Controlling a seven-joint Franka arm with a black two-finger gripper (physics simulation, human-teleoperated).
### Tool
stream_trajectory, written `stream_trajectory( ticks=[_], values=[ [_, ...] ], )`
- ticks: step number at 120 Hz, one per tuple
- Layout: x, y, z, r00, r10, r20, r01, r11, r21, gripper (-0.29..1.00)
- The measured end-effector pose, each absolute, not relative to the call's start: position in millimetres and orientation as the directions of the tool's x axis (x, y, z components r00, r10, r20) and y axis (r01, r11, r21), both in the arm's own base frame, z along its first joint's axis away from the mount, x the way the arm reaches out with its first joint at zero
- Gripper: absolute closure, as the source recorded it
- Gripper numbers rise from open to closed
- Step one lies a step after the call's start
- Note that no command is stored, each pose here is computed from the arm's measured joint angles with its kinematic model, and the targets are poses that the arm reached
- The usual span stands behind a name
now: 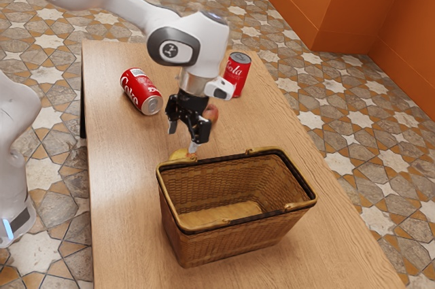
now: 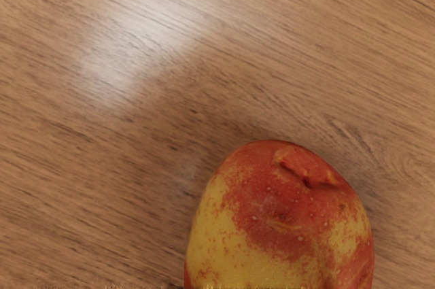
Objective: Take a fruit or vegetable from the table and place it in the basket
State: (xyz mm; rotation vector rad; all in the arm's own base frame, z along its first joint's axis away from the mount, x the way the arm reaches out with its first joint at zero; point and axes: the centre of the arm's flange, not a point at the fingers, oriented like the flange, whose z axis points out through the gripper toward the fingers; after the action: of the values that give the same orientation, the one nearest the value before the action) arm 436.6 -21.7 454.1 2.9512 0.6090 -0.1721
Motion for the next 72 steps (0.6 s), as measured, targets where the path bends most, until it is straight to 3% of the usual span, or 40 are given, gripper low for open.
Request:
stream_trajectory(
  ticks=[46, 72],
  values=[
    [436, -63, 431, 0.904, 0.405, -0.135, 0.413, -0.91, 0.043, 0.0],
    [446, -62, 422, 0.905, 0.418, -0.079, 0.42, -0.908, 0.005, 0.01]
  ],
)
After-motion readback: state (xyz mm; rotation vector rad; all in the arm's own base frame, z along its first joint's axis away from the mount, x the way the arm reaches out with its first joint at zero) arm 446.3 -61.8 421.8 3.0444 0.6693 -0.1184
